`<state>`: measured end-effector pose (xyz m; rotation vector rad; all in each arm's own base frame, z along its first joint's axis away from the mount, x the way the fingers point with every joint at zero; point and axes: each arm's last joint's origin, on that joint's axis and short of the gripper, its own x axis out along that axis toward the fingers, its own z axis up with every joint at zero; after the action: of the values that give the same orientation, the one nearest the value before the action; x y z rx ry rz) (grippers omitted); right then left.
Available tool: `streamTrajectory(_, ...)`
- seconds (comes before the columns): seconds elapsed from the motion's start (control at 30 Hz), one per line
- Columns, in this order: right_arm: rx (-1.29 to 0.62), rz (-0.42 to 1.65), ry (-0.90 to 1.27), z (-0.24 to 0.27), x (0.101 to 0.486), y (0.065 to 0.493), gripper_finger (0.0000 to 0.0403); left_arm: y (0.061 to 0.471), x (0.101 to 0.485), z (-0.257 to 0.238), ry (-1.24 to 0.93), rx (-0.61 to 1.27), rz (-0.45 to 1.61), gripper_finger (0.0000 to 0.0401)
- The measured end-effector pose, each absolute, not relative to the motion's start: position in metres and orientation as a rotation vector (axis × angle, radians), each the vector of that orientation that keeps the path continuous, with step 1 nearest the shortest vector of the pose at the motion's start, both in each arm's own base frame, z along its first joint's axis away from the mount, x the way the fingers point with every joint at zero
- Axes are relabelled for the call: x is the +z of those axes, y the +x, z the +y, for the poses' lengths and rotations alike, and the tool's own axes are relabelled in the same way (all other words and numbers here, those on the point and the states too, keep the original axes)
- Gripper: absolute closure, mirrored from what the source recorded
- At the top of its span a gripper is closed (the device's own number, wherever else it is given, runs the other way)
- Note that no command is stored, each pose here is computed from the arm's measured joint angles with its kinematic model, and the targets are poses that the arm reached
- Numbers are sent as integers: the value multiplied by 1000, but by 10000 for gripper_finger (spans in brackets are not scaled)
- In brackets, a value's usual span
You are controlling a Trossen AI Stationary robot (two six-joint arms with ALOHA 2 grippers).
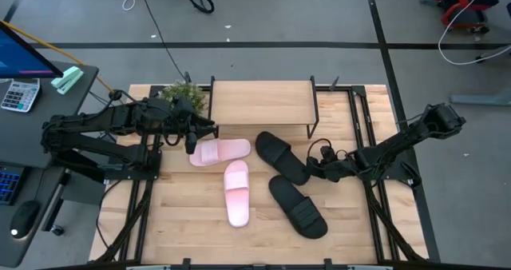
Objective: Pick and place slides into the shelf
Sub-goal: Put the top black slide on the shelf
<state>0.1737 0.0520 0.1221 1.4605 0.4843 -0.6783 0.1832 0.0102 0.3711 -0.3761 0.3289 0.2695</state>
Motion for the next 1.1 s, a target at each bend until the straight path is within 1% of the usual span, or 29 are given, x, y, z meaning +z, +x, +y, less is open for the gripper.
streamTrajectory(0.23, -571, 441, 1495, 55, 130, 181, 330, 183, 371, 11, -374, 283, 326, 265)
streamTrajectory(0.47, -462, 439, 1493, 61, 153, 194, 330, 183, 371, 11, -374, 283, 327, 265)
streamTrajectory(0.7, -383, 427, 1449, 63, 195, 196, 333, 183, 371, 11, -374, 283, 327, 273)
streamTrajectory(0.9, -309, 443, 1413, 62, 237, 189, 333, 183, 371, 11, -374, 283, 326, 266)
streamTrajectory(1.1, -253, 359, 1351, 57, 282, 180, 334, 183, 371, 11, -374, 283, 326, 262)
